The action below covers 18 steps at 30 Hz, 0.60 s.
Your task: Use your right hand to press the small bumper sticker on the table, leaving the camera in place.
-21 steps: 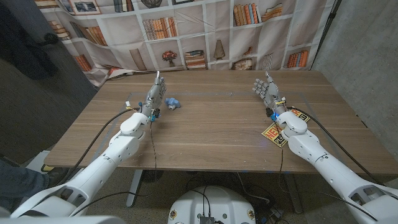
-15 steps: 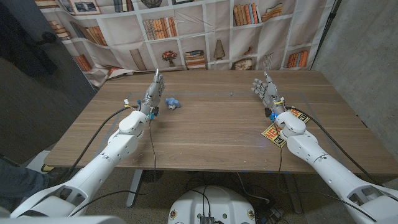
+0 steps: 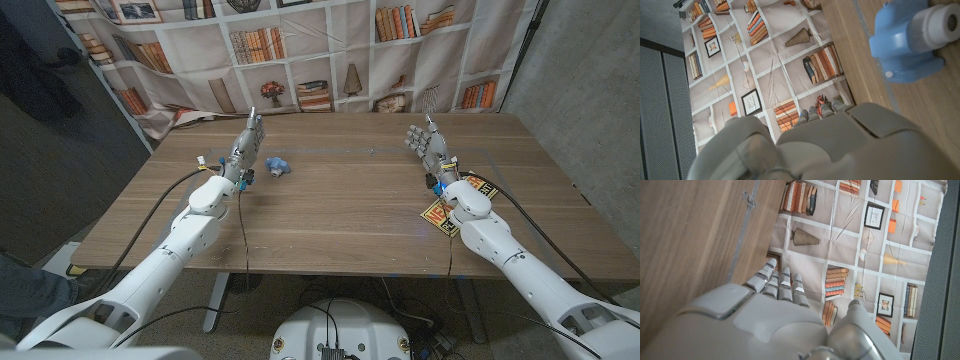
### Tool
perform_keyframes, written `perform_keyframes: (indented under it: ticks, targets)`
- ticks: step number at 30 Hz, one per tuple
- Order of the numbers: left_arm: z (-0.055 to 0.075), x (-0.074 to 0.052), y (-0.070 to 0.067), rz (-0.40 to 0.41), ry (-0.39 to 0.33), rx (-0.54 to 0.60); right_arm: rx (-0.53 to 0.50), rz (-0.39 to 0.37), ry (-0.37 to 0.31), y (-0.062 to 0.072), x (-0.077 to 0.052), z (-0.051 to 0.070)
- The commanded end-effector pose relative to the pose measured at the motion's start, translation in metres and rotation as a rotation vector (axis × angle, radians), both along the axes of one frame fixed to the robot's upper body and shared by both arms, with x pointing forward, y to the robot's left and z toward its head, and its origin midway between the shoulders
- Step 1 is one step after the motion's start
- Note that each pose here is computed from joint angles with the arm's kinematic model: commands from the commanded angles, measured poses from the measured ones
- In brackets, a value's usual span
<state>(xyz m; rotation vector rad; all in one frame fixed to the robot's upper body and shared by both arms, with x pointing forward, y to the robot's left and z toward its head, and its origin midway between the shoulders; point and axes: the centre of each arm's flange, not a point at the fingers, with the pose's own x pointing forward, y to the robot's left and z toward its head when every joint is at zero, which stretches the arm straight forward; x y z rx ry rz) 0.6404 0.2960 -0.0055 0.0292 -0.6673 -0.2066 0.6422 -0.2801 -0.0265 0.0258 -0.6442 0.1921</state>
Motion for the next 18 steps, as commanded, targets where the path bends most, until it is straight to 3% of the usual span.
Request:
perform_keyframes:
  ticks: [1, 18]
  targets:
    - [0.005, -0.004, 0.0, -0.012, -0.024, 0.041, -0.009, -0.04, -0.043, -0.006, -0.018, 0.0]
    - [0.006, -0.009, -0.013, 0.027, -0.036, 0.078, -0.037, -0.089, -0.096, -0.031, -0.055, -0.012]
